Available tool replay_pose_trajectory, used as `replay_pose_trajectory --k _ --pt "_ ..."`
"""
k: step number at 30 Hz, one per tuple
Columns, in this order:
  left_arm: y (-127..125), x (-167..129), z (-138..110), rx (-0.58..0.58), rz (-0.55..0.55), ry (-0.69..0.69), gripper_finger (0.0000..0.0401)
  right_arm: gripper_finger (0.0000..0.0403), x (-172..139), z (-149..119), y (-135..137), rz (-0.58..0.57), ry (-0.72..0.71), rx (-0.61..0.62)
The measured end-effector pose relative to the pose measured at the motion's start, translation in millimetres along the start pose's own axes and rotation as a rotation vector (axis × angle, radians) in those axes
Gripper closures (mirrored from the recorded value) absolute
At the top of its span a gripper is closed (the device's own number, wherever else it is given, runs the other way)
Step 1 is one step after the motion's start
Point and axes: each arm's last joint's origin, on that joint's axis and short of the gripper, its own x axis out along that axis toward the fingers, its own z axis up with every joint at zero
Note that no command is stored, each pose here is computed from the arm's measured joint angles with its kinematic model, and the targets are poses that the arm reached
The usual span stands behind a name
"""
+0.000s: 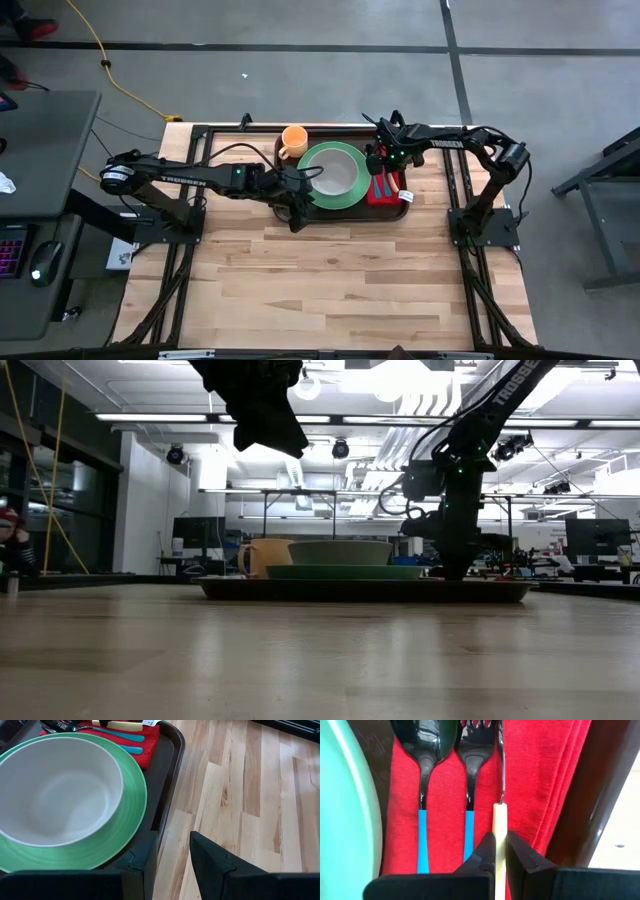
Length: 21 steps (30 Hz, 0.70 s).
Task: Set up tray
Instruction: Put the yellow knife on top of the red napkin to the right of the blue fork
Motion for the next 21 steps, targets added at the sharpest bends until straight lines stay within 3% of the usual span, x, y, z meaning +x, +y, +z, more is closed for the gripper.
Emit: replay_pose_trajectory --k 10,21 --pt "0.0 0.0 0.0 0.006 0.000 0.000 0.0256 0.0399 0.1 0.9 -6.3 -0.020 0.024 0.033" --pt "0.0 0.0 -0.1 0.008 0.001 0.001 0.0256 0.0338 0.3 -0.4 -9.2 -0.074 0.020 0.026"
